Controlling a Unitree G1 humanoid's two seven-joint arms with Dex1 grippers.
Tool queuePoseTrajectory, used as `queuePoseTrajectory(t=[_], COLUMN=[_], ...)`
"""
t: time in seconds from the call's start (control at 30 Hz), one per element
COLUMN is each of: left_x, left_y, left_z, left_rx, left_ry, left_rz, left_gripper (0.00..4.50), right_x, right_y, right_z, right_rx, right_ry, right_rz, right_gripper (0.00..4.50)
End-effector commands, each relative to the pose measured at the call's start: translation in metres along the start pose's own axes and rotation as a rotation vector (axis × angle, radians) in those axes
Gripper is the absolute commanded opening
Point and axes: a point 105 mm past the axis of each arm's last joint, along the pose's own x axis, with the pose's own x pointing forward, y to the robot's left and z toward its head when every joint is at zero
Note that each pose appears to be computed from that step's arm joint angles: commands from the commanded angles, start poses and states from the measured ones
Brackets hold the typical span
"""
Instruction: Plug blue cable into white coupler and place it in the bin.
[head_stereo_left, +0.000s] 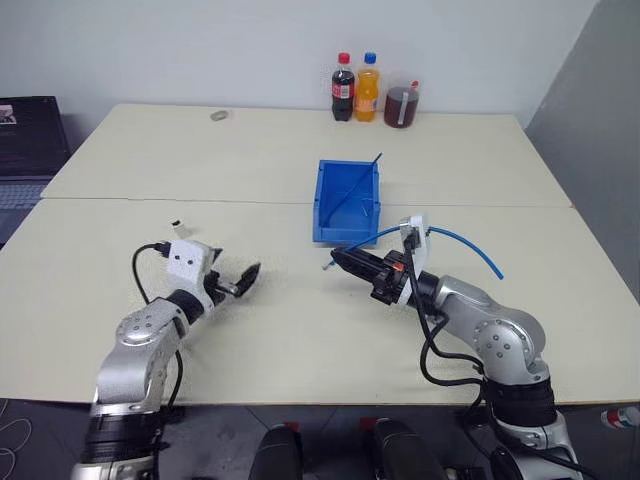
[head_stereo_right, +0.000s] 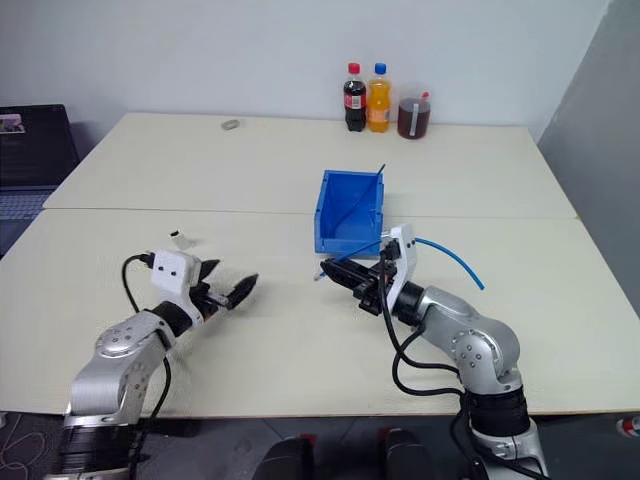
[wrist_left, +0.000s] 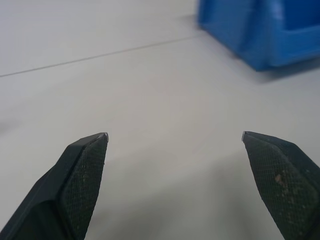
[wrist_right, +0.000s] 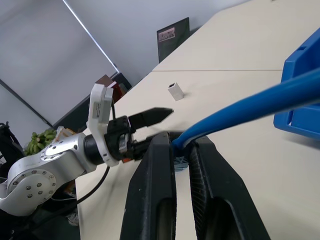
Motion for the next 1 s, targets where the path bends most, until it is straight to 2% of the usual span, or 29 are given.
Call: queuePoseTrajectory(t=[0.03, 0.33, 0.57, 1.0], left_x=[0.011, 0.022, 0.03, 0.065], left_y=[0.032, 0.063, 0.076, 0.085], left_z=[0.013, -0.003, -0.005, 0.008], left_rx=[-0.006, -0.191, -0.231, -0.182], left_ry=[-0.015, 0.121, 0.191, 0.191], left_rz=[0.259, 0.582, 0.626, 0.584], left_gripper=[4.5, 4.5, 4.5, 4.5], right_x=[0.003, 0.001, -0.002, -0.001], right_y=[0.005, 0.002, 0.001, 0.002], right_z=[0.012, 0.014, 0.015, 0.017], right_rx=[-0.043, -0.06, -0.064, -0.066], right_ry=[-0.035, -0.038, -0.04, -0.042], right_rz=[0.031, 0.005, -0.01, -0.009], right_gripper=[0.09, 0.09, 0.09, 0.09])
